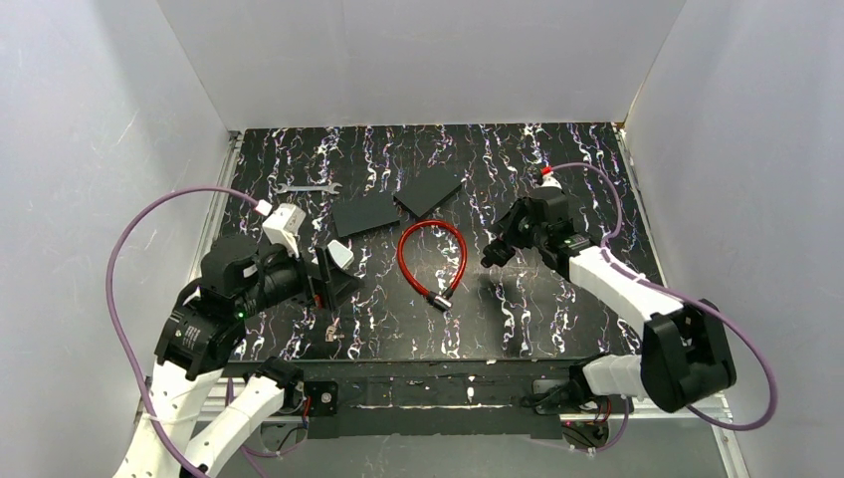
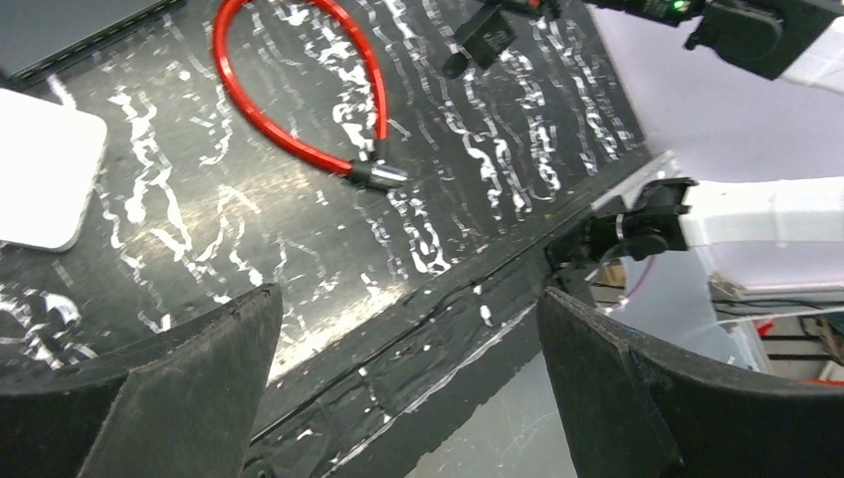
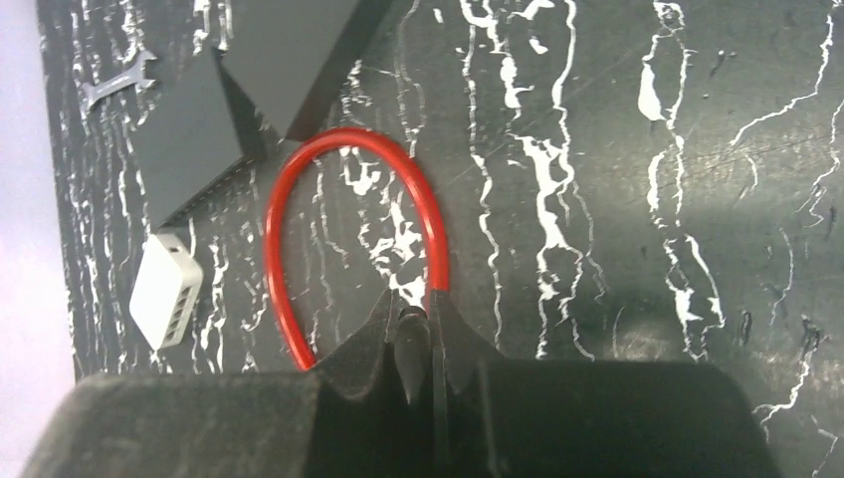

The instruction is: Unlock with the key

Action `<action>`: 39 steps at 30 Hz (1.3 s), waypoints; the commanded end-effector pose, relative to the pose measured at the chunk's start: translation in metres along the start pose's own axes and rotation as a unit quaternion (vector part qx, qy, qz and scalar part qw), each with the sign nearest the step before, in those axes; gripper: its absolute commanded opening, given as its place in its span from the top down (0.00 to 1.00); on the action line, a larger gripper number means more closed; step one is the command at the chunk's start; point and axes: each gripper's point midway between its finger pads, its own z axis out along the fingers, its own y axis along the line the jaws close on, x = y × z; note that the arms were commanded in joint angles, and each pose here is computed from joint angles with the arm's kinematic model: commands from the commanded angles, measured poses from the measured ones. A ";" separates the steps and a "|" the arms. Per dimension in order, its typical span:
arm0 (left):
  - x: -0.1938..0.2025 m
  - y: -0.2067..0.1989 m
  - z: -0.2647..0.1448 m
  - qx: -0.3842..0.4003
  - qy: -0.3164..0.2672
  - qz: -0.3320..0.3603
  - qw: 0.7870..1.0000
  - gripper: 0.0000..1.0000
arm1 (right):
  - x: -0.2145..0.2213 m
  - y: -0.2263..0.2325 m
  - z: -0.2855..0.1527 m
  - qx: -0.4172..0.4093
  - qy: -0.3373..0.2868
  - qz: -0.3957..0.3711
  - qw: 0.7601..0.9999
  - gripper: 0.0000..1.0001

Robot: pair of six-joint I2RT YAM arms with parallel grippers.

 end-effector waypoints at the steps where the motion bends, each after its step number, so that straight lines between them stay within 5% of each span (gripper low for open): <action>1: 0.001 0.025 -0.009 -0.076 0.004 0.011 0.997 0.02 | -0.043 0.027 0.015 -0.088 -0.064 0.013 0.994 0.99; 12: 0.001 0.043 0.001 -0.115 0.027 0.027 0.993 0.02 | -0.038 -0.026 0.091 -0.098 -0.016 0.051 0.994 0.99; 23: 0.004 0.047 0.007 -0.113 0.027 0.029 0.993 0.02 | -0.056 -0.043 0.133 -0.142 -0.038 0.067 0.987 0.96; 27: 0.005 0.047 0.010 -0.113 0.026 0.019 0.993 0.02 | -0.062 -0.039 0.140 -0.150 -0.033 0.059 0.986 0.77; 31: 0.004 0.045 0.010 -0.109 0.019 0.011 0.994 0.02 | -0.076 -0.041 0.142 -0.146 -0.037 0.066 0.986 0.25; 33: 0.003 0.045 0.009 -0.109 0.015 0.010 0.994 0.02 | -0.083 -0.047 0.142 -0.140 -0.038 0.073 0.987 0.07; 39: 0.002 0.044 0.007 -0.109 0.006 0.004 0.994 0.02 | -0.110 -0.075 0.137 -0.068 -0.040 0.055 0.995 0.02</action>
